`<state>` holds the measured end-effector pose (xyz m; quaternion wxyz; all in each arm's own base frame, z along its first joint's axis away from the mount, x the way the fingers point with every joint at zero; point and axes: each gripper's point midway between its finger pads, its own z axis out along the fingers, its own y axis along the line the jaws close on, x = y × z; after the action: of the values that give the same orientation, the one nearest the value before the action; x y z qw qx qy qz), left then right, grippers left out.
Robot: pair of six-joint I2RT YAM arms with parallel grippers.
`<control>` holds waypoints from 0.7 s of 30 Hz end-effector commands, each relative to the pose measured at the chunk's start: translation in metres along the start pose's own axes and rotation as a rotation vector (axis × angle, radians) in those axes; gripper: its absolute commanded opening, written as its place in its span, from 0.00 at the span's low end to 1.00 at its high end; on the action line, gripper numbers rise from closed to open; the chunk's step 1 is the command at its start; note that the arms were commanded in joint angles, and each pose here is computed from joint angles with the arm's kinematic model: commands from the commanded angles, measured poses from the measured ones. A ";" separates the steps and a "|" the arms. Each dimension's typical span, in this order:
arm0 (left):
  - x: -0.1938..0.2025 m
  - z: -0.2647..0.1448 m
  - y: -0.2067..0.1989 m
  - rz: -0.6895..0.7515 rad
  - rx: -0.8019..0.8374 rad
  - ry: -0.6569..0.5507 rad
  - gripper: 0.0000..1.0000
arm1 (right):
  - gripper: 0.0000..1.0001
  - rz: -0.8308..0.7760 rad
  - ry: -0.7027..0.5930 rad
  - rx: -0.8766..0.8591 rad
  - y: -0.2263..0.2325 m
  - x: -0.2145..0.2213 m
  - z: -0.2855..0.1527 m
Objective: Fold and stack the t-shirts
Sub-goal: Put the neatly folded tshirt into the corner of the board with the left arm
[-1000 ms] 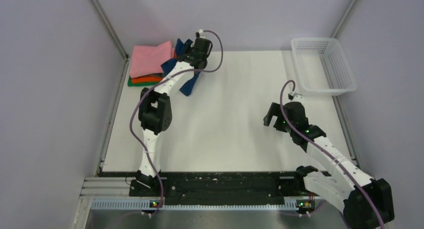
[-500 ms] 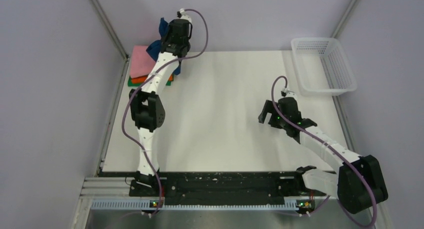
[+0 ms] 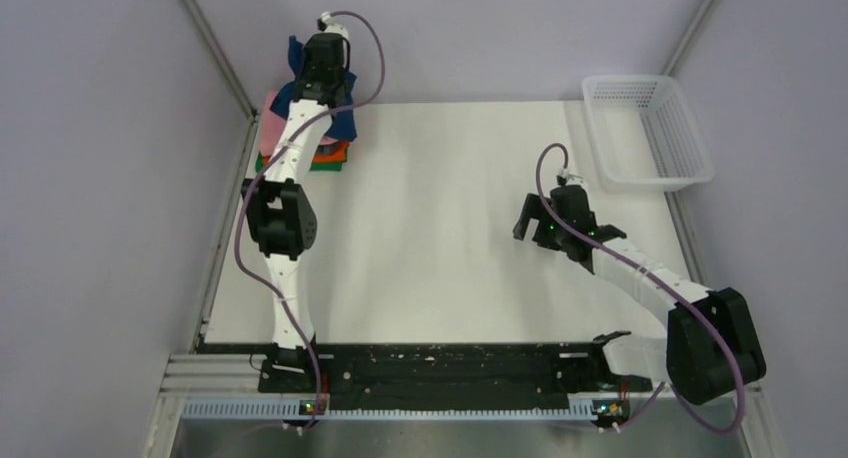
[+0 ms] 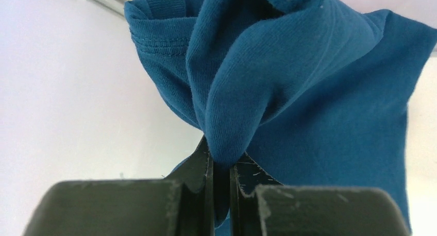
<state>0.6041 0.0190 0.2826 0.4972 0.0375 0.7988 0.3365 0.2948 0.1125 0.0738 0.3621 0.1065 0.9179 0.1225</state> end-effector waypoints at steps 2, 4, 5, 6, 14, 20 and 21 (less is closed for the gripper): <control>0.005 0.021 0.041 -0.076 -0.064 -0.006 0.00 | 0.99 0.012 -0.010 -0.015 0.014 -0.020 0.004; 0.019 0.035 0.044 -0.076 -0.106 0.017 0.00 | 0.99 0.014 0.008 -0.010 0.015 -0.019 0.006; 0.027 0.043 0.049 -0.085 -0.121 0.032 0.00 | 0.99 0.012 0.022 -0.006 0.015 -0.018 0.008; 0.034 0.050 0.050 -0.095 -0.127 0.040 0.00 | 0.99 0.013 0.032 0.001 0.015 -0.017 0.009; 0.049 0.093 0.055 -0.160 -0.132 -0.021 0.00 | 0.99 0.005 0.081 0.034 0.017 -0.020 0.016; 0.038 0.104 0.049 -0.187 -0.141 -0.099 0.03 | 0.99 0.000 0.109 0.048 0.018 -0.022 0.022; 0.035 0.106 0.049 -0.197 -0.149 -0.115 0.04 | 0.99 0.001 0.115 0.048 0.018 -0.021 0.023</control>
<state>0.6388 0.1287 0.2073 0.4833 -0.0276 0.8006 0.3531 0.3162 0.1235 0.0654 0.2994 0.1073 0.9426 0.1015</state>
